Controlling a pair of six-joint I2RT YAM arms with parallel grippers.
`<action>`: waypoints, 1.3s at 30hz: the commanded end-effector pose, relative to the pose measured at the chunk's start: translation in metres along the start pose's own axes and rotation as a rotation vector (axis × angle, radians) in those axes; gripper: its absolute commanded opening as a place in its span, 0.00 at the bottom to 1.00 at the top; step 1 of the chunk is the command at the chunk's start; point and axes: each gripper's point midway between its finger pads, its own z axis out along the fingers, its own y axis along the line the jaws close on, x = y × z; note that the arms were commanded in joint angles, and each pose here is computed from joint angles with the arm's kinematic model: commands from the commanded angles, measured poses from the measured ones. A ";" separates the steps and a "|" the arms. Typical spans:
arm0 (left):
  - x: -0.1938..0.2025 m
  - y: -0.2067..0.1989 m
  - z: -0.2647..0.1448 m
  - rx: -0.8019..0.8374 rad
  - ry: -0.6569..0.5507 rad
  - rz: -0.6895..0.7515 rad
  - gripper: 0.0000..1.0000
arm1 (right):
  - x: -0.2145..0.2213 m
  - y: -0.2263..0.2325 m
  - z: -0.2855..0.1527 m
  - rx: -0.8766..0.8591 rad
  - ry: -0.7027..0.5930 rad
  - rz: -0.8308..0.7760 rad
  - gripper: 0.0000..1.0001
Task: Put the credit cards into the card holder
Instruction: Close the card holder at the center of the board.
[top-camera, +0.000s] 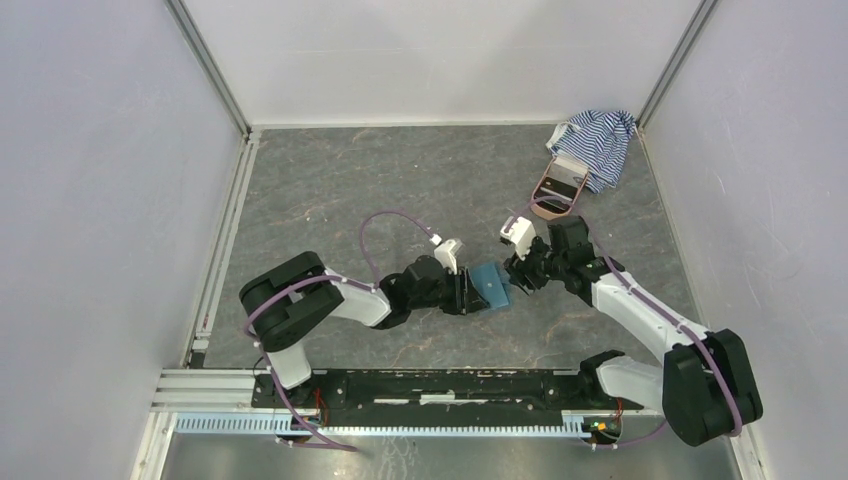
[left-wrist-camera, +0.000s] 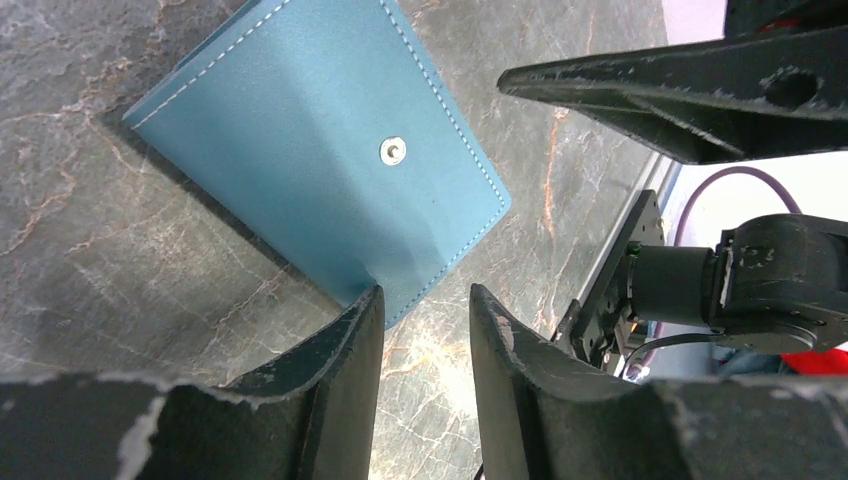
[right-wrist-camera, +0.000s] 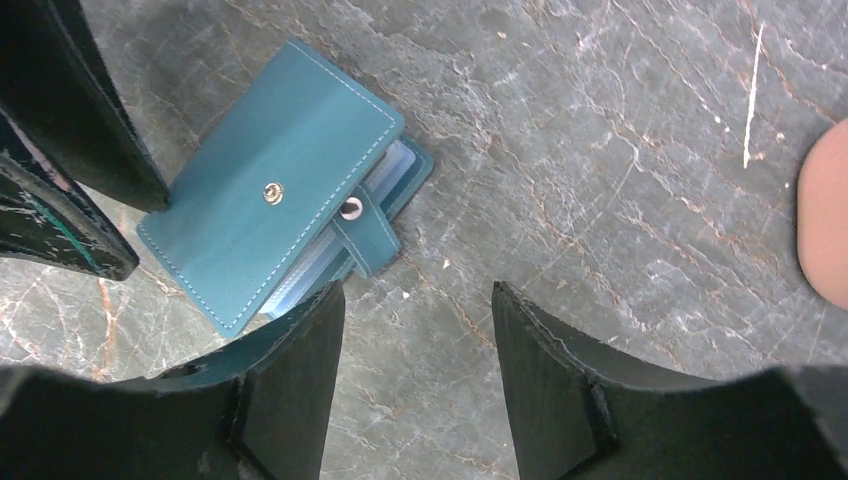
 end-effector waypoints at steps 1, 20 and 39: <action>-0.022 -0.027 -0.007 0.082 -0.053 -0.019 0.45 | -0.022 0.001 -0.001 -0.043 -0.085 -0.084 0.62; -0.039 -0.032 0.017 0.077 -0.046 -0.011 0.44 | -0.012 0.022 0.032 -0.308 0.001 -0.114 0.65; -0.015 0.015 0.014 0.000 -0.013 -0.083 0.41 | -0.013 0.015 0.034 -0.298 -0.065 -0.007 0.14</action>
